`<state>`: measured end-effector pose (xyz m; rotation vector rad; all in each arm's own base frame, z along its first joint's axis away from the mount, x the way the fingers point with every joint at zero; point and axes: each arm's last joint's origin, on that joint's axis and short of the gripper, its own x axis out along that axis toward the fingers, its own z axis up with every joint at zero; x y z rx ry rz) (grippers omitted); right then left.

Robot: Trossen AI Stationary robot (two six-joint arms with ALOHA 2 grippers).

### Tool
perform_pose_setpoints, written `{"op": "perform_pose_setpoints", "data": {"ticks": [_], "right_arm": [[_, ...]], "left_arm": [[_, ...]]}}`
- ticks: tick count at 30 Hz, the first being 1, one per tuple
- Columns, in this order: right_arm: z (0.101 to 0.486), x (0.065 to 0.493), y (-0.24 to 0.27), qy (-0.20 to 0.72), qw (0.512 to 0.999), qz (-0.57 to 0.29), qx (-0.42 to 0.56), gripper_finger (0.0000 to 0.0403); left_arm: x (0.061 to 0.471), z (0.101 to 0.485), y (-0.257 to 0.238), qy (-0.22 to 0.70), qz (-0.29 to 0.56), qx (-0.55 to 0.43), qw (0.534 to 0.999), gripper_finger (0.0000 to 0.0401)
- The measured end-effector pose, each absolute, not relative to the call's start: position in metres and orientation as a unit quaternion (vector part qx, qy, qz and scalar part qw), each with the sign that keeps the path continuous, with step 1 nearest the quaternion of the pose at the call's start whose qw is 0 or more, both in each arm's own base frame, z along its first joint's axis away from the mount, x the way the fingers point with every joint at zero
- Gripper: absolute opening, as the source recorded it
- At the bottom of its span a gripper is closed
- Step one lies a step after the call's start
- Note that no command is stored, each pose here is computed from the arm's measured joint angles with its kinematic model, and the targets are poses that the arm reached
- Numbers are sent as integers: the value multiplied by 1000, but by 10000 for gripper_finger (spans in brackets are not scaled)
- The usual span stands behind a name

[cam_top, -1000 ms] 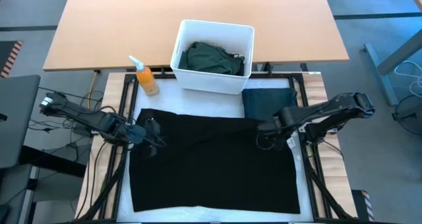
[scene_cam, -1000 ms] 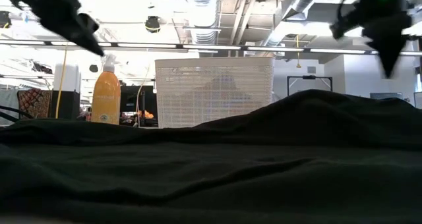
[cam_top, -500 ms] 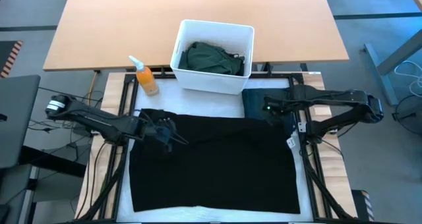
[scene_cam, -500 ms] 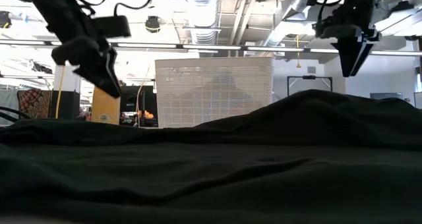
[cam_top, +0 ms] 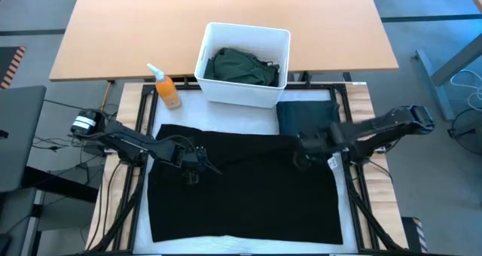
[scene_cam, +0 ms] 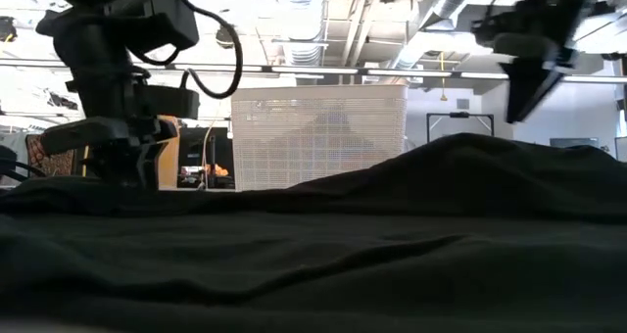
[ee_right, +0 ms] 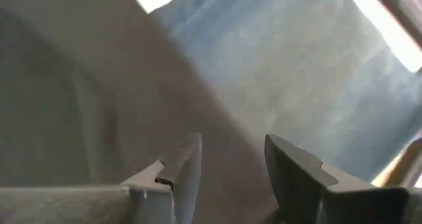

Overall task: Fold laundry
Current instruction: Fold the black t-shirt

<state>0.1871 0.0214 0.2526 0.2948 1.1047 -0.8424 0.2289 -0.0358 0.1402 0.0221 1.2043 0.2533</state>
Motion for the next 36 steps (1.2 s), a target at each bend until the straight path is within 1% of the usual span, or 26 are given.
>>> {"op": "perform_pose_setpoints", "data": {"ticks": [2, 4, 8, 10, 12, 16, 19, 22, 26, 31, 36], "right_arm": [[243, 178, 36, 492, 779, -362, 141, 190], [239, 174, 52, 476, 809, -311, 147, 188], [249, 169, 84, 441, 857, -212, 160, 187], [257, 167, 94, 428, 871, -179, 163, 187], [262, 168, 106, 413, 885, -139, 163, 187], [261, 172, 135, 403, 905, -43, 130, 187], [253, 173, 156, 413, 905, 13, 102, 187], [241, 174, 174, 426, 899, 42, 92, 187], [232, 176, 197, 430, 893, 73, 112, 187], [238, 178, 224, 432, 888, 95, 122, 187], [246, 176, 252, 471, 863, 126, 134, 187]], "left_arm": [[227, 139, -36, 576, 121, 12, 808, 119], [225, 140, -35, 577, 119, 20, 808, 119], [215, 155, -33, 571, 113, 47, 812, 119], [211, 167, -31, 547, 119, 46, 827, 119], [204, 182, -31, 521, 115, 24, 846, 119], [189, 208, -42, 471, 52, -58, 879, 119], [180, 222, -57, 437, -14, -108, 893, 119], [174, 233, -77, 407, -86, -144, 898, 119], [170, 243, -103, 359, -140, -177, 906, 119], [167, 251, -129, 316, -176, -181, 915, 119], [169, 247, -147, 326, -176, -174, 912, 119]]}}
